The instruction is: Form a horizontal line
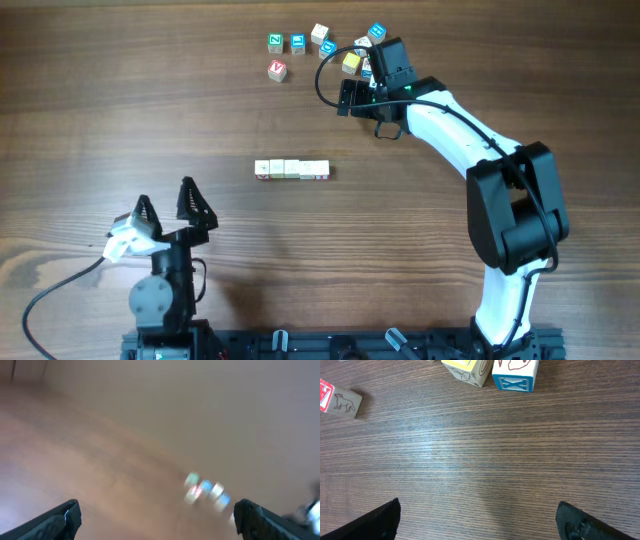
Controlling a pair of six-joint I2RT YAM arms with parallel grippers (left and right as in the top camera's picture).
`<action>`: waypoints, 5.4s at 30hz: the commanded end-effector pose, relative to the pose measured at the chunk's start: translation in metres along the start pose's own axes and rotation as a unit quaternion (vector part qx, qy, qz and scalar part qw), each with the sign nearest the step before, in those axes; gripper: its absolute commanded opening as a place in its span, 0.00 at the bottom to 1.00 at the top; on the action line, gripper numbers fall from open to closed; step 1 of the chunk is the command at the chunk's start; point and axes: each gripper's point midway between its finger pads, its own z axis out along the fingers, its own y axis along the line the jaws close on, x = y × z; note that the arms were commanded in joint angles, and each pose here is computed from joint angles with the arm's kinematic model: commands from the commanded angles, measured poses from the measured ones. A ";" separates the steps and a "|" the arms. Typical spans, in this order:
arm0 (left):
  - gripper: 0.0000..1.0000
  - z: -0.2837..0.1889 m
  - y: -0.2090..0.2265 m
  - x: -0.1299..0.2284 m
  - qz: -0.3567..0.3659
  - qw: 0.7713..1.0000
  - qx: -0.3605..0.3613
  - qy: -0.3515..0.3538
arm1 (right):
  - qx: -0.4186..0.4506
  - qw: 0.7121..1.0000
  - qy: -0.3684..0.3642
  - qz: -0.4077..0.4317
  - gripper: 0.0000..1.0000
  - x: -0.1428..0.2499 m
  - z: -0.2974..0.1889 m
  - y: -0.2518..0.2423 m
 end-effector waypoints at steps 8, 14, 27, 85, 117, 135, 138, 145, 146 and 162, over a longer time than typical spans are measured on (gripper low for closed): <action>1.00 0.000 0.006 0.008 0.001 1.000 -0.010 0.013 | 0.009 1.000 0.006 -0.001 1.00 0.005 0.008 -0.004; 1.00 0.000 0.006 0.008 0.001 1.000 -0.010 0.013 | 0.009 1.000 0.006 -0.001 1.00 0.005 0.008 -0.004; 1.00 0.000 0.006 0.008 0.093 0.996 -0.009 0.014 | 0.009 1.000 0.006 -0.001 0.99 0.005 0.008 -0.004; 1.00 0.001 0.008 0.011 0.137 0.990 -0.013 0.021 | -0.133 0.950 -0.281 -0.020 1.00 -0.094 -0.288 0.066; 1.00 0.001 0.008 0.011 0.137 0.990 -0.013 0.021 | -0.169 0.855 -0.491 0.000 1.00 0.078 -0.371 -0.050; 1.00 0.001 0.008 0.011 0.137 0.990 -0.013 0.021 | -0.130 0.822 -0.554 0.022 1.00 0.106 -0.314 -0.102; 1.00 0.001 0.008 0.011 0.137 0.990 -0.013 0.021 | -0.119 0.841 -0.527 0.028 1.00 0.115 -0.282 -0.111; 1.00 0.001 0.008 0.011 0.137 0.990 -0.013 0.021 | -0.088 0.864 -0.494 0.045 1.00 0.124 -0.259 -0.127; 1.00 0.001 0.008 0.011 0.137 0.990 -0.013 0.021 | -0.088 0.863 -0.495 0.045 1.00 0.123 -0.259 -0.127; 1.00 0.001 0.008 0.011 0.137 0.990 -0.013 0.021 | -0.029 0.863 -0.500 -0.069 1.00 0.124 -0.259 -0.125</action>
